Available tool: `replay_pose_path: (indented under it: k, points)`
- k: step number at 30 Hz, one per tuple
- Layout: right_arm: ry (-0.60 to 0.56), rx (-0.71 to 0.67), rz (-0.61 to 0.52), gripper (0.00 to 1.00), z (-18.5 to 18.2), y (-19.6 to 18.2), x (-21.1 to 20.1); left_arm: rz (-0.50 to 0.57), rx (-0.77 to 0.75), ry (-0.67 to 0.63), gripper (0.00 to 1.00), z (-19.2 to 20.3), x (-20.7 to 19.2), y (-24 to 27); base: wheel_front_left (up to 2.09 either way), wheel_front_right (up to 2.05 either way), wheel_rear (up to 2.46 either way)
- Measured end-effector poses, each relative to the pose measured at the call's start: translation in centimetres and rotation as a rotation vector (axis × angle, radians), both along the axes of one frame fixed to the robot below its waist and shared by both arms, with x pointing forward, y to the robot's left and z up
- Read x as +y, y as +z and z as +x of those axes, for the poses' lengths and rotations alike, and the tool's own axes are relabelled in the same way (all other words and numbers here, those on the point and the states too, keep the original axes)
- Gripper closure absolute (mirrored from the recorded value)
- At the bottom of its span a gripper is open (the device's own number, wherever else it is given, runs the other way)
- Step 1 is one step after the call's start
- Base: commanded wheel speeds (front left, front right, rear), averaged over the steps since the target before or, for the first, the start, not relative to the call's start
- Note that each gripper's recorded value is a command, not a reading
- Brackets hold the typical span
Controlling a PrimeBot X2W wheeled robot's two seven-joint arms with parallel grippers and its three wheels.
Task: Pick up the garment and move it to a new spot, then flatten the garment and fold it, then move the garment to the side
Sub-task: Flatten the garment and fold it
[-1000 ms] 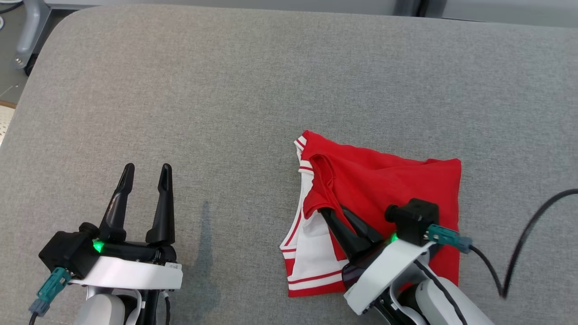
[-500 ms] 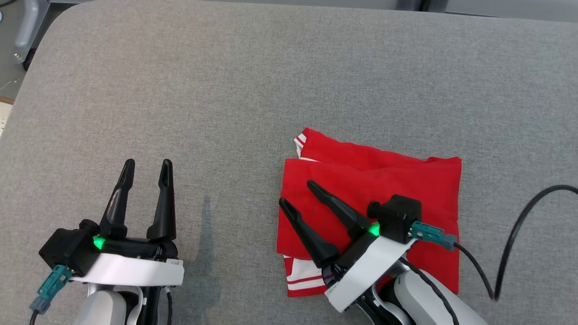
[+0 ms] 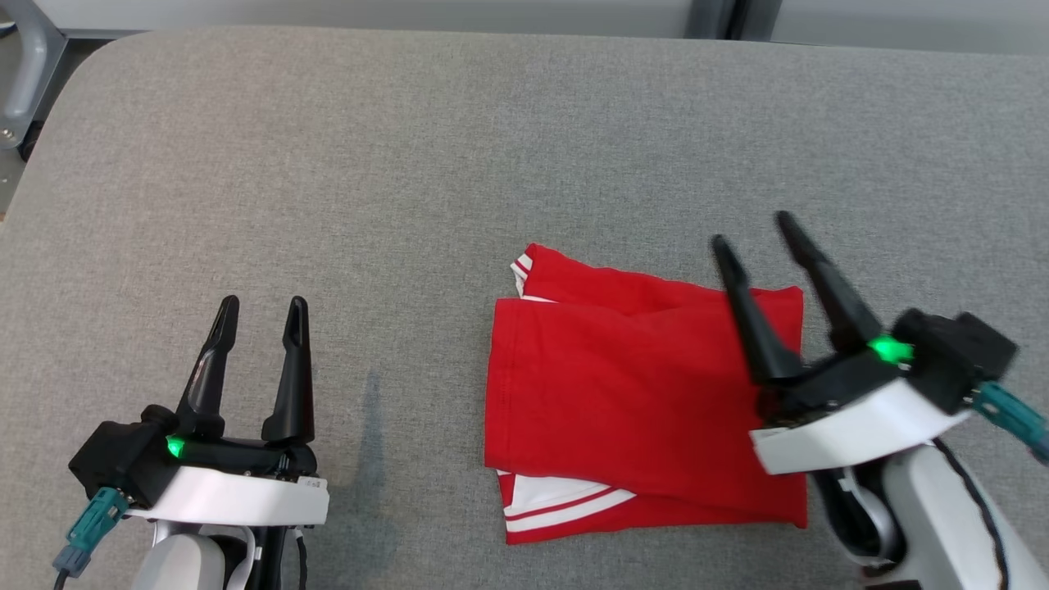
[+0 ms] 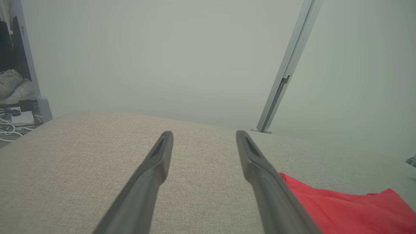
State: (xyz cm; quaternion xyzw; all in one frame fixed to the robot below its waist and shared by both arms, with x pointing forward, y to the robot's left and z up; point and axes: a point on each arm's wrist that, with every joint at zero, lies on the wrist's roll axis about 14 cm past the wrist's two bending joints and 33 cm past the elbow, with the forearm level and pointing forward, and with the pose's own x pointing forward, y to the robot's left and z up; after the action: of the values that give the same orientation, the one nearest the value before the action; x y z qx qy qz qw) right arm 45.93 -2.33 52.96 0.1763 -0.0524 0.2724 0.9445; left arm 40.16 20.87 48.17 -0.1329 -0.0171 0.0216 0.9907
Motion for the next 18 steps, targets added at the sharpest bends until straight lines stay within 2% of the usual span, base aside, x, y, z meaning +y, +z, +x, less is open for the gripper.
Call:
replay_pose_path:
  k: [9, 13, 18]
  points:
    - [-0.285, 0.043, -0.146, 0.00, -0.4, -2.0, -9.9, 0.026, -0.015, -0.026, 0.00, -0.4, -0.4, 0.6, 0.00, 0.00, 0.00]
    - [-0.341, 0.060, -0.179, 0.00, -1.4, -2.4, -12.0, 0.038, -0.030, -0.045, 0.00, -0.4, -0.9, 1.2, 0.00, 0.00, 0.00]
    - [-0.362, 0.064, -0.183, 0.00, -2.6, -2.1, -12.8, 0.047, -0.033, -0.057, 0.00, -1.0, -1.2, 1.6, 0.00, 0.00, 0.00]
